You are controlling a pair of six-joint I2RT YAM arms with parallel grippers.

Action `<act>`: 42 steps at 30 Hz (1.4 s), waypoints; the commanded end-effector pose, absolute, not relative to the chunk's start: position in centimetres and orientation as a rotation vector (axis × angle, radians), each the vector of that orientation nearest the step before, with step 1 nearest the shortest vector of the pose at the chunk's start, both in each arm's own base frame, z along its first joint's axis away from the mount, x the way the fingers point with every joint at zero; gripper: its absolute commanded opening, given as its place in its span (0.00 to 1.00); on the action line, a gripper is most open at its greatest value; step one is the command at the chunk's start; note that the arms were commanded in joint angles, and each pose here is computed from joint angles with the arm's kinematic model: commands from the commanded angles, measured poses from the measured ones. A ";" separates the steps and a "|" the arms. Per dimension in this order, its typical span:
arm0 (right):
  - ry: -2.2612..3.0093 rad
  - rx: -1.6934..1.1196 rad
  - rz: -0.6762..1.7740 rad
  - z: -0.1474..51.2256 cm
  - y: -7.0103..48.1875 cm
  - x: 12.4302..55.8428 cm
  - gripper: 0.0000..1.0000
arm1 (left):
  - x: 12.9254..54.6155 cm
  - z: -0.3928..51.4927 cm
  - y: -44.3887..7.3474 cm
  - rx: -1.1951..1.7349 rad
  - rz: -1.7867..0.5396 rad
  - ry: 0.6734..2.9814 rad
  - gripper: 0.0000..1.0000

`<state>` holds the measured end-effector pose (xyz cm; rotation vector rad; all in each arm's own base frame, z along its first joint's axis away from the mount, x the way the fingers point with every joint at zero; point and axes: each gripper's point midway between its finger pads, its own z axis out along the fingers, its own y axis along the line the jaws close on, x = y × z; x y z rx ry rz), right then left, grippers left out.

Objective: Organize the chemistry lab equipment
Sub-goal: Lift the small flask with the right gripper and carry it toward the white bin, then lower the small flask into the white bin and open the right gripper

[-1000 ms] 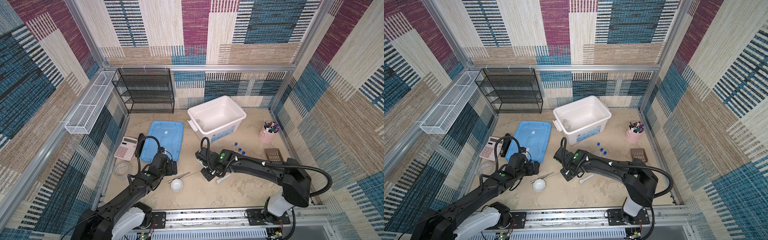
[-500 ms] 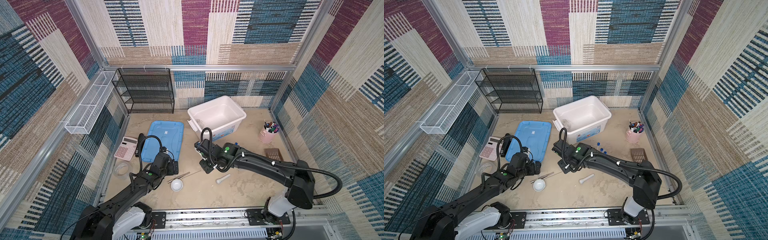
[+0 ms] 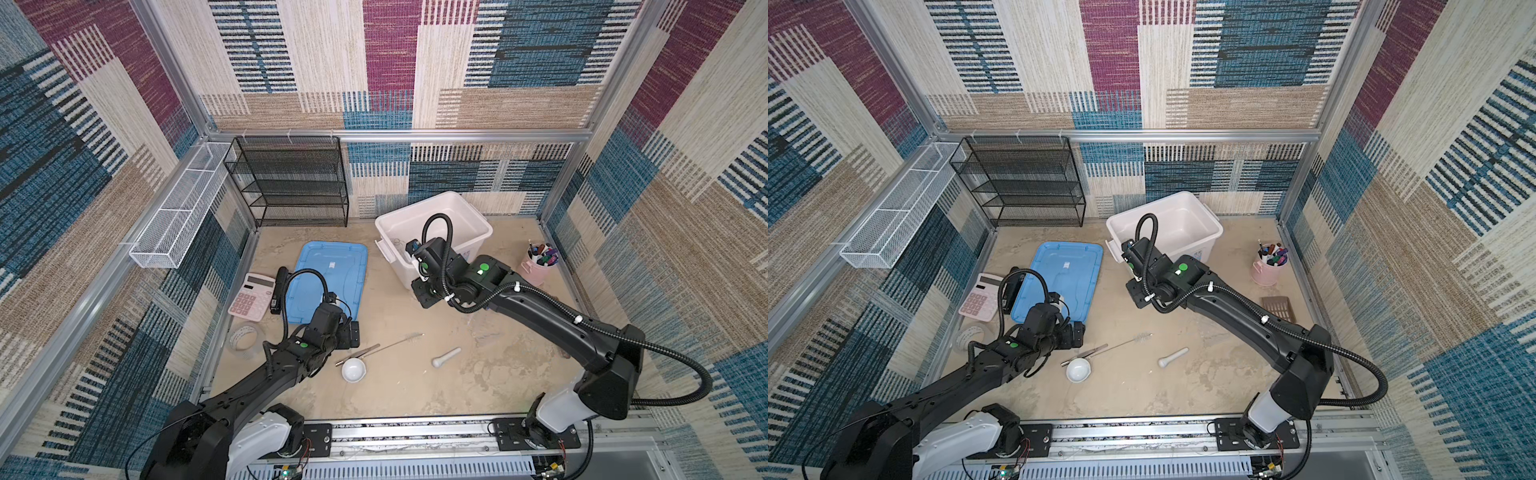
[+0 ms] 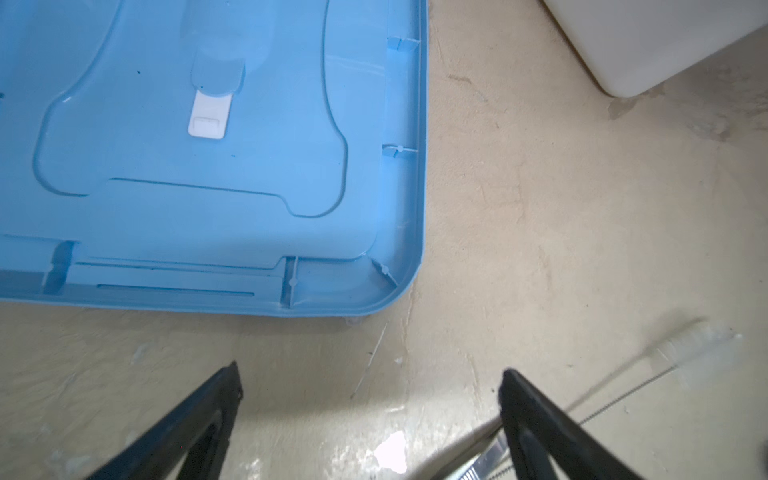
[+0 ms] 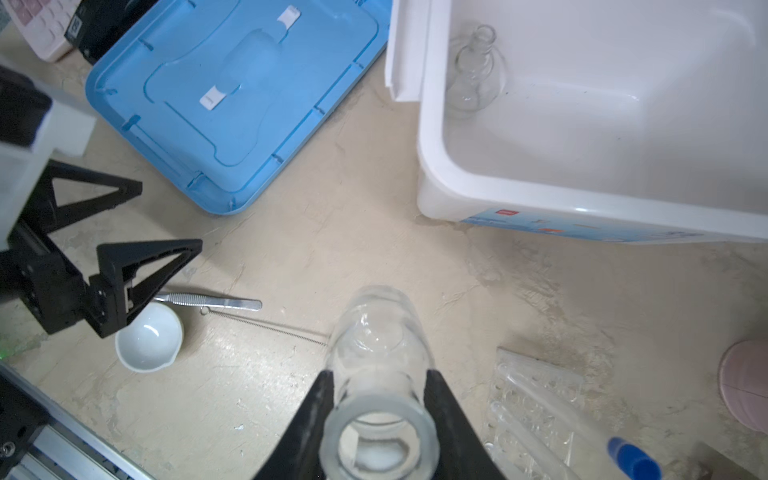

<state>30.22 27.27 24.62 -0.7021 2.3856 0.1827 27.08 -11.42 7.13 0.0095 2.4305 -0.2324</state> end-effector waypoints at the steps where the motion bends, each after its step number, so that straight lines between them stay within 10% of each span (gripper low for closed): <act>1: 2.294 -0.671 0.168 27.5 27.1 32.5 0.30 | 27.7 7.6 -11.8 0.002 -0.252 2.408 0.99; 17: 2.187 -0.617 0.155 30.8 27.4 42.3 0.30 | 27.8 6.8 -12.5 0.016 -0.262 2.423 0.99; 42: 2.409 -0.752 0.202 17.7 29.7 50.3 0.24 | 28.0 4.8 -13.2 0.028 -0.279 2.459 0.99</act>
